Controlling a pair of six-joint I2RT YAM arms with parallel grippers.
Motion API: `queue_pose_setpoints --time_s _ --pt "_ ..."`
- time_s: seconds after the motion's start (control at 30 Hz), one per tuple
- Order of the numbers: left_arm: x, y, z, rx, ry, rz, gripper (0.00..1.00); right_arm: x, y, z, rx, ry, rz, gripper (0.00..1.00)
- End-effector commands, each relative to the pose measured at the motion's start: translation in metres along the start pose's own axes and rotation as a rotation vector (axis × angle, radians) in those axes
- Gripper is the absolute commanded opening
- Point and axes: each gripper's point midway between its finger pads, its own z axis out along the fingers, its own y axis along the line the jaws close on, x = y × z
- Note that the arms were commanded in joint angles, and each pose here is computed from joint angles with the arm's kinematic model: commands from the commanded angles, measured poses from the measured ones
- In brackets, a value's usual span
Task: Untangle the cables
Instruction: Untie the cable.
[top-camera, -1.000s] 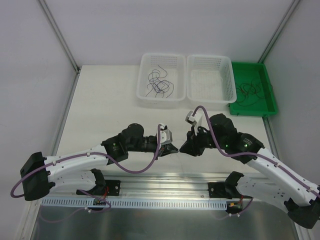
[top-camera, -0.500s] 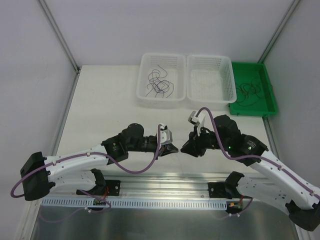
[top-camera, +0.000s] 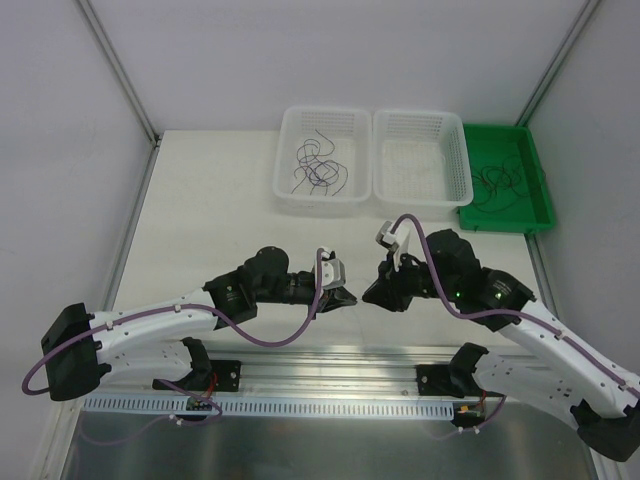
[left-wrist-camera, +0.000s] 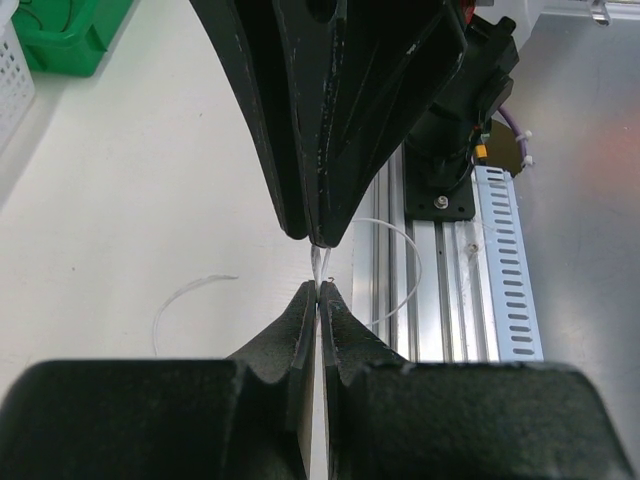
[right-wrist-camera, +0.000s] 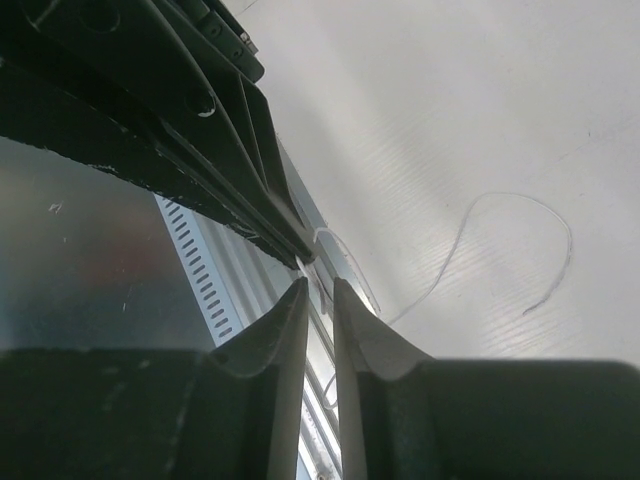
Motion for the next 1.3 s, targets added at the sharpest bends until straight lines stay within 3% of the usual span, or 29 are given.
queue_pose_setpoints --time_s 0.0,0.23,0.37,0.57,0.77,1.07,1.13,1.2,1.27 --pt "-0.021 0.004 0.0 -0.021 -0.056 0.024 0.0 0.001 0.0 0.002 -0.007 0.009 -0.003 0.19" --pt "-0.025 0.006 -0.001 -0.037 -0.063 0.032 0.0 0.003 -0.001 0.002 -0.008 0.013 -0.004 0.13" --pt "-0.025 0.007 -0.002 -0.04 -0.063 0.032 0.0 0.003 -0.001 0.001 -0.003 0.013 -0.011 0.01" --pt "-0.019 0.009 -0.002 -0.057 -0.053 0.009 0.0 -0.004 -0.011 -0.008 0.076 -0.029 -0.025 0.01" --pt "-0.002 0.01 -0.002 -0.081 -0.028 -0.072 0.0 -0.026 -0.029 -0.03 0.22 -0.179 -0.024 0.01" --pt "0.016 0.005 0.001 -0.08 -0.018 -0.187 0.0 -0.042 -0.032 -0.038 0.252 -0.308 -0.004 0.01" --pt "0.016 0.006 0.001 -0.086 -0.026 -0.188 0.0 -0.041 -0.028 -0.036 0.228 -0.284 -0.007 0.01" --pt "0.014 0.008 0.0 -0.095 -0.034 -0.176 0.0 -0.029 -0.023 -0.023 0.181 -0.18 0.006 0.01" --pt "0.008 0.01 -0.001 -0.104 -0.05 -0.159 0.0 -0.021 -0.014 -0.014 0.122 -0.122 0.034 0.07"
